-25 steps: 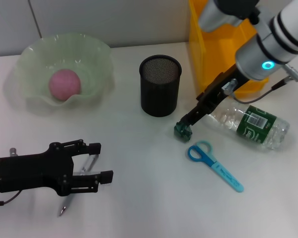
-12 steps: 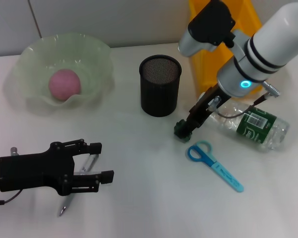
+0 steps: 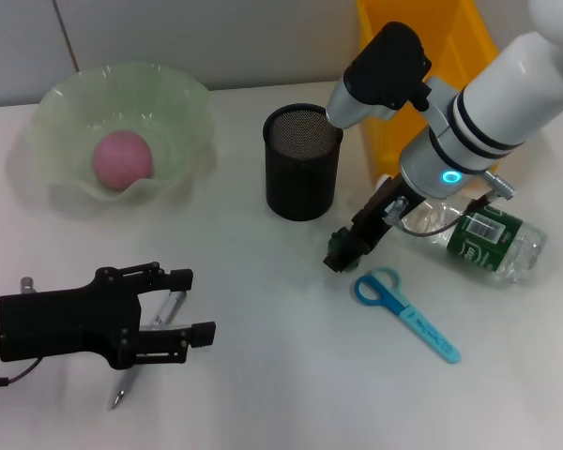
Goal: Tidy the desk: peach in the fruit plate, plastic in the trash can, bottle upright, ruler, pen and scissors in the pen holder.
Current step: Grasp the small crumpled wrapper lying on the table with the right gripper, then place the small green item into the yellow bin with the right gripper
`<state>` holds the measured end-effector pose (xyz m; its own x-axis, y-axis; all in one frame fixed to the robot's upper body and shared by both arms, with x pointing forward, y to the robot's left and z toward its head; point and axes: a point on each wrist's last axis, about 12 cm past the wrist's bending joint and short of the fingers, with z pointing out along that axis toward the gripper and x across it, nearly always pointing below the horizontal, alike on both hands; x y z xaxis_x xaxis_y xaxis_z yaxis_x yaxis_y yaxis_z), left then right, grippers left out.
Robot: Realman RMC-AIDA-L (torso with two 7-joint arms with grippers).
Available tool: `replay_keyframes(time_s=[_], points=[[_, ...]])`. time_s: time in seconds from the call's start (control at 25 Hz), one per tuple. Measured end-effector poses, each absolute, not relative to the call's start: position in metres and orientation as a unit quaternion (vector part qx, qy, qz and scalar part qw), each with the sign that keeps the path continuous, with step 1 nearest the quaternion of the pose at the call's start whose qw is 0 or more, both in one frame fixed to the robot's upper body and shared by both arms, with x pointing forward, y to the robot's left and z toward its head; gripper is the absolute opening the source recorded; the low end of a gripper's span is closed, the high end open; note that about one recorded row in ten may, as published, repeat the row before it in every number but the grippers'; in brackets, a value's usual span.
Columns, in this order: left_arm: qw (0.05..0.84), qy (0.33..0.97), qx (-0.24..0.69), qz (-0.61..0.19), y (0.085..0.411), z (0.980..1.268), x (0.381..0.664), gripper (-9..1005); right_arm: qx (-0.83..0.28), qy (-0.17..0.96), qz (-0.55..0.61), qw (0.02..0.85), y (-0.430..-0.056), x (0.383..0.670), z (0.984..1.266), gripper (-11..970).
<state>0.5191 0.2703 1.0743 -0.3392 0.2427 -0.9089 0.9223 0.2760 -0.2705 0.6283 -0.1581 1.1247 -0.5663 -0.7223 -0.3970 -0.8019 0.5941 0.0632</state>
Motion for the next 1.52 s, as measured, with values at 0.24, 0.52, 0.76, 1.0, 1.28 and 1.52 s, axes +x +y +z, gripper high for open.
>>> replay_keyframes(time_s=[0.24,0.52,0.76,1.0,1.28,1.52], points=[[0.394,0.695,0.420,-0.432,0.271,1.074,0.519,833,-0.432,0.877,0.119,0.172,-0.158,0.629,1.124,811],[0.393,0.694,0.421,-0.433,0.272,1.075,0.518,833,-0.429,0.879,0.125,0.165,-0.157,0.627,1.120,810],[0.393,0.693,0.421,-0.434,0.272,1.075,0.518,833,-0.429,0.880,0.126,0.162,-0.157,0.627,1.120,601],[0.393,0.693,0.421,-0.434,0.273,1.075,0.517,833,-0.428,0.877,0.149,0.162,-0.154,0.623,1.128,390],[0.393,0.695,0.420,-0.433,0.274,1.074,0.516,833,-0.439,0.844,0.218,0.218,-0.160,0.601,1.173,300],[0.392,0.694,0.420,-0.434,0.274,1.074,0.516,833,-0.401,0.829,0.207,0.329,-0.191,0.589,1.215,273]])
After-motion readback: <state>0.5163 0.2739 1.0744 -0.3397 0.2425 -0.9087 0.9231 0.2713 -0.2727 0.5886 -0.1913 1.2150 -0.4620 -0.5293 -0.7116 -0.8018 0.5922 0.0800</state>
